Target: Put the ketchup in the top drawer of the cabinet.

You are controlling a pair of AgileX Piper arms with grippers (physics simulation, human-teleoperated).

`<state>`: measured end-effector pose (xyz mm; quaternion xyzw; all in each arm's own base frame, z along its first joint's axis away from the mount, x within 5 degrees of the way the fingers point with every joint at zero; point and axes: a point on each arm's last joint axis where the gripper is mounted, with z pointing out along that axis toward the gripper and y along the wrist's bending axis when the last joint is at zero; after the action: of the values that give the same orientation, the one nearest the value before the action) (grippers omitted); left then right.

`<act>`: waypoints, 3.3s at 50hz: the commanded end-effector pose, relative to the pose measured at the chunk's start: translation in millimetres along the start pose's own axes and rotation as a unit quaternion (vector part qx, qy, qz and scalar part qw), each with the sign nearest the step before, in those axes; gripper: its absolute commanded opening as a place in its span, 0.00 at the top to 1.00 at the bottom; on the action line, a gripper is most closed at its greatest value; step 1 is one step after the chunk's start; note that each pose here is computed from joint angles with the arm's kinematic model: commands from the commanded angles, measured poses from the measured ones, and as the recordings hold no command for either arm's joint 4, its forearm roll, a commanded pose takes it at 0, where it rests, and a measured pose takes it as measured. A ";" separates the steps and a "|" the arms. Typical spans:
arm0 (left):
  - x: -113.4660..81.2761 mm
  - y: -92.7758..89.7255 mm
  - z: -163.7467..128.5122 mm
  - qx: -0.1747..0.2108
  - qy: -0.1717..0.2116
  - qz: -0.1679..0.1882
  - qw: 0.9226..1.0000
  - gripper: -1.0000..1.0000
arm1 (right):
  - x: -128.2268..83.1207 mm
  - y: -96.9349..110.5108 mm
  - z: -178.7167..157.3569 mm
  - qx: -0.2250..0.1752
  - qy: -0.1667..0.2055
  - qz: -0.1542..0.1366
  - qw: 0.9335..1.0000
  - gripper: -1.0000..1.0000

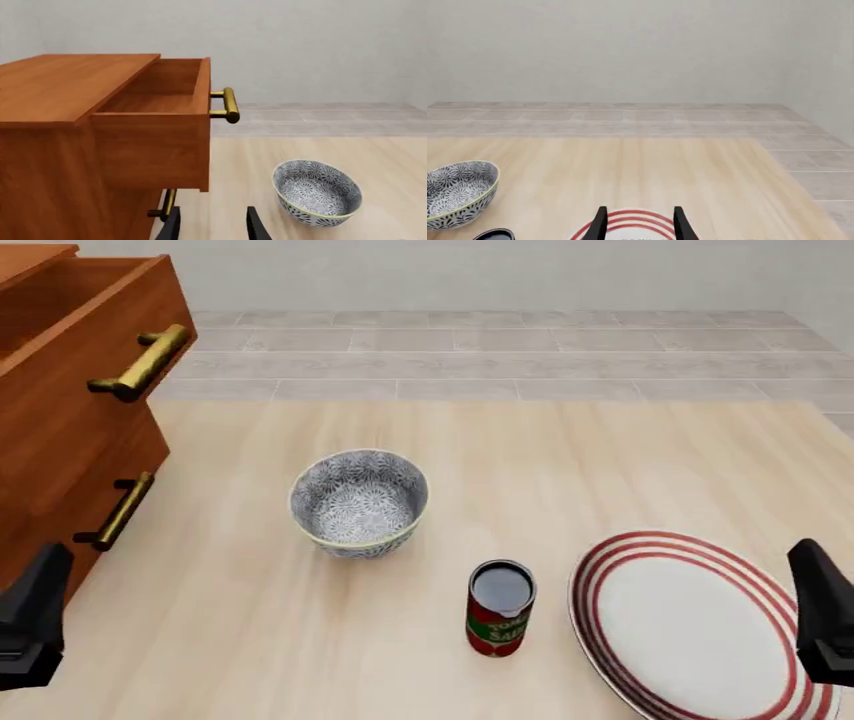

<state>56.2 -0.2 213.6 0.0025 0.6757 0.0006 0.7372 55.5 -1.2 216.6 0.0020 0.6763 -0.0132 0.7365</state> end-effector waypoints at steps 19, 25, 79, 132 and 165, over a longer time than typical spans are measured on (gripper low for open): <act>-41.3 -9.2 -10.0 0.110 0.026 0.038 0.993 0.00 | 4.4 -2.1 0.1 0.019 0.012 0.002 1.000 0.00; -52.7 -11.4 -16.0 0.160 0.051 0.032 0.985 0.00 | 4.3 -2.2 0.1 0.020 0.013 0.002 1.000 0.00; -71.1 -210.0 110.3 0.459 0.174 0.157 0.857 0.00 | 5.3 -1.3 0.2 0.012 0.012 -0.001 1.000 0.00; 2.4 -294.5 135.5 0.487 0.294 0.227 0.790 0.00 | 6.1 -3.1 0.2 0.028 0.014 0.004 0.999 0.00; 17.2 -259.4 126.0 0.467 0.299 0.208 0.806 0.00 | 7.3 -2.1 0.2 0.019 0.020 0.002 1.000 0.00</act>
<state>183.8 -271.1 209.3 0.4951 0.7605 -0.1628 0.3872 56.3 -3.8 209.8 0.0211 0.6891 -0.0263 0.7239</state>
